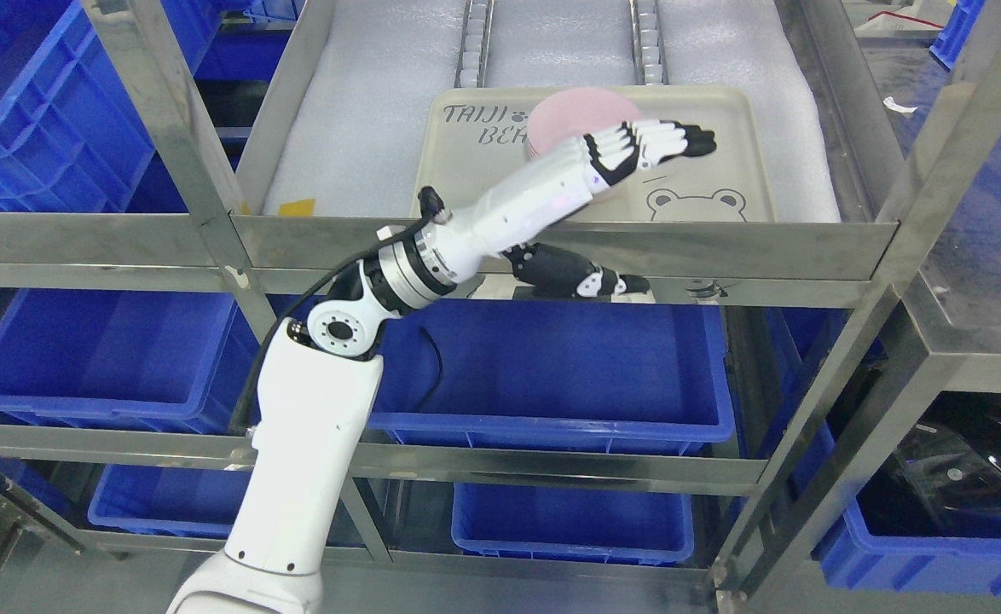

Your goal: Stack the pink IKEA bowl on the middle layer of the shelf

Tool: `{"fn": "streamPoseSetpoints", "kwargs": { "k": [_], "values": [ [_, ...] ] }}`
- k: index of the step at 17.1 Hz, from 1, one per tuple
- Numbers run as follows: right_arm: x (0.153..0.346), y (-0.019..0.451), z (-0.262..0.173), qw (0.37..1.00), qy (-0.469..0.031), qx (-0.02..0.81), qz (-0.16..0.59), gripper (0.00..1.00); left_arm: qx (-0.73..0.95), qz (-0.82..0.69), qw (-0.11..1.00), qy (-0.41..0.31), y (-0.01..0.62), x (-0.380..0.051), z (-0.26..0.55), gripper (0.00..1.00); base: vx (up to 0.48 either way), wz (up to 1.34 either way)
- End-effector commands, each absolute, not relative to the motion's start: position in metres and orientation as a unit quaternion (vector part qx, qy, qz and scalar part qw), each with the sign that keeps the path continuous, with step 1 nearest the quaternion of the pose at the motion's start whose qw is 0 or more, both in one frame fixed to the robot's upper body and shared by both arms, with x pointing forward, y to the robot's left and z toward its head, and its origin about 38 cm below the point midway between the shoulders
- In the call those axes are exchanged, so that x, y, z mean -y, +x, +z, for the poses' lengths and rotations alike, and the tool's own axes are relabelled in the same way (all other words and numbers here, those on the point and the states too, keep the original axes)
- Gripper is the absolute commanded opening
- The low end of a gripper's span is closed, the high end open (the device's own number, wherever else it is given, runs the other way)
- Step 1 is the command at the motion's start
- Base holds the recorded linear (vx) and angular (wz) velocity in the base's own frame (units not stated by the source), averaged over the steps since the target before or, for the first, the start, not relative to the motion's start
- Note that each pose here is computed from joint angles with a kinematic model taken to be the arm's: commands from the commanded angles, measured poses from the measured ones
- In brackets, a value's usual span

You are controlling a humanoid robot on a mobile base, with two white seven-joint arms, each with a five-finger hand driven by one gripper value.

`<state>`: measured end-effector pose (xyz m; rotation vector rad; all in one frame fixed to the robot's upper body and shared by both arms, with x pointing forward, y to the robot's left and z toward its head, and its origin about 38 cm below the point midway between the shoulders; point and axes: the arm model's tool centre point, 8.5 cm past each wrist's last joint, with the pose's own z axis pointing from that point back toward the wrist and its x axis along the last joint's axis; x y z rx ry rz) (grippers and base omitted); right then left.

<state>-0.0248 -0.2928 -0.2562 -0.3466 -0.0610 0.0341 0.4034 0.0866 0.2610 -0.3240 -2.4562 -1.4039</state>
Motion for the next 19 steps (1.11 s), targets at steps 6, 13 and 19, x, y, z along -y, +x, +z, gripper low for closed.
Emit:
{"fn": "streamPoseSetpoints", "kwargs": {
  "k": [6, 13, 19],
  "values": [
    [0.304, -0.019, -0.255, 0.983, -0.181, 0.039, 0.02, 1.0, 0.796, -0.497, 0.228, -0.26, 0.296, -0.055, 0.141, 0.94, 0.0, 0.0],
    [0.304, -0.019, -0.255, 0.983, -0.181, 0.039, 0.019, 1.0, 0.705, -0.436, 0.466, -0.31, 0.182, -0.108, 0.001, 0.96, 0.0, 0.0],
    [0.304, -0.019, -0.255, 0.983, -0.181, 0.039, 0.02, 1.0, 0.687, -0.338, 0.592, -0.254, 0.142, -0.152, -0.041, 0.98, 0.0, 0.0]
  ]
}}
